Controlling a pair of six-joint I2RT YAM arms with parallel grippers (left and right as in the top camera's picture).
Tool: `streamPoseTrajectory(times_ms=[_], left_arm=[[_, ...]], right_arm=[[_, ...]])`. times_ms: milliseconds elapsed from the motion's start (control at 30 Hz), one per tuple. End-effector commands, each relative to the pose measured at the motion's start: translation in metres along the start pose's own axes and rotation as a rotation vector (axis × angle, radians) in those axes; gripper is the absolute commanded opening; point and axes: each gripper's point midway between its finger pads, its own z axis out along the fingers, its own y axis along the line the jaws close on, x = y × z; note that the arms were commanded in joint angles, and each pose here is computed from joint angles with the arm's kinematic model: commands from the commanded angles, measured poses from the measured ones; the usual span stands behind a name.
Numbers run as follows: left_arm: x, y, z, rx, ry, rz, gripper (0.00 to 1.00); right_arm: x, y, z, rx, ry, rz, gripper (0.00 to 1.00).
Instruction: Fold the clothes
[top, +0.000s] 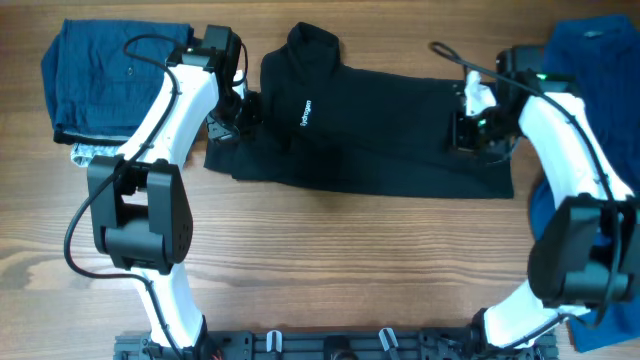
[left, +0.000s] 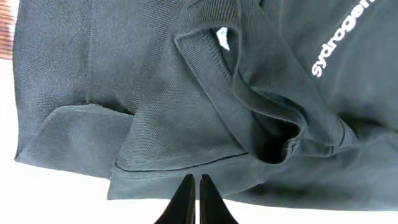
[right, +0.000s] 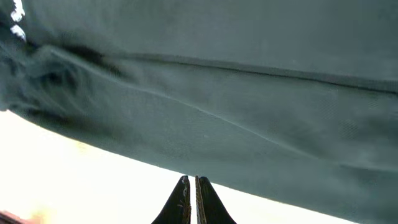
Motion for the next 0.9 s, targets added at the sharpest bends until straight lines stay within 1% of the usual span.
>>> streamPoseTrajectory(times_ms=[0, 33, 100, 167, 267, 367, 467, 567, 733, 800, 867], left_arm=[[0.001, -0.006, 0.007, 0.022, 0.014, 0.004, 0.04], [0.0, -0.006, 0.008, 0.024, 0.007, 0.006, 0.08], [-0.004, -0.007, 0.009, 0.029, -0.003, 0.007, 0.08], [-0.005, -0.008, 0.011, 0.031, -0.007, 0.009, 0.04], [-0.01, -0.009, 0.017, 0.033, -0.015, 0.011, 0.04], [-0.006, -0.003, 0.036, 0.013, 0.033, 0.0, 0.04], [-0.004, 0.0, 0.045, 0.001, 0.054, -0.004, 0.04], [-0.002, 0.002, 0.046, -0.004, 0.064, -0.006, 0.04], [-0.002, 0.002, 0.046, -0.005, 0.066, -0.007, 0.04], [-0.002, 0.002, 0.046, -0.005, 0.067, -0.007, 0.04], [-0.002, 0.002, 0.046, -0.005, 0.067, -0.007, 0.04]], right_arm=[[0.005, 0.01, 0.028, -0.023, 0.08, -0.05, 0.04], [0.01, 0.012, 0.038, -0.025, 0.111, -0.054, 0.05], [0.018, 0.014, 0.052, -0.027, 0.147, -0.061, 0.04], [0.018, 0.01, 0.068, -0.022, 0.129, -0.075, 0.04], [0.014, 0.004, 0.082, -0.019, 0.082, -0.093, 0.04], [0.019, 0.002, 0.086, -0.019, 0.095, -0.09, 0.04], [0.019, 0.001, 0.086, -0.01, 0.095, -0.093, 0.04], [0.019, -0.009, 0.086, 0.044, 0.096, -0.093, 0.04], [0.019, -0.01, 0.087, 0.05, 0.096, -0.081, 0.04], [0.021, -0.02, 0.092, 0.102, 0.085, -0.043, 0.04], [0.022, -0.025, 0.098, 0.116, 0.072, -0.023, 0.04]])
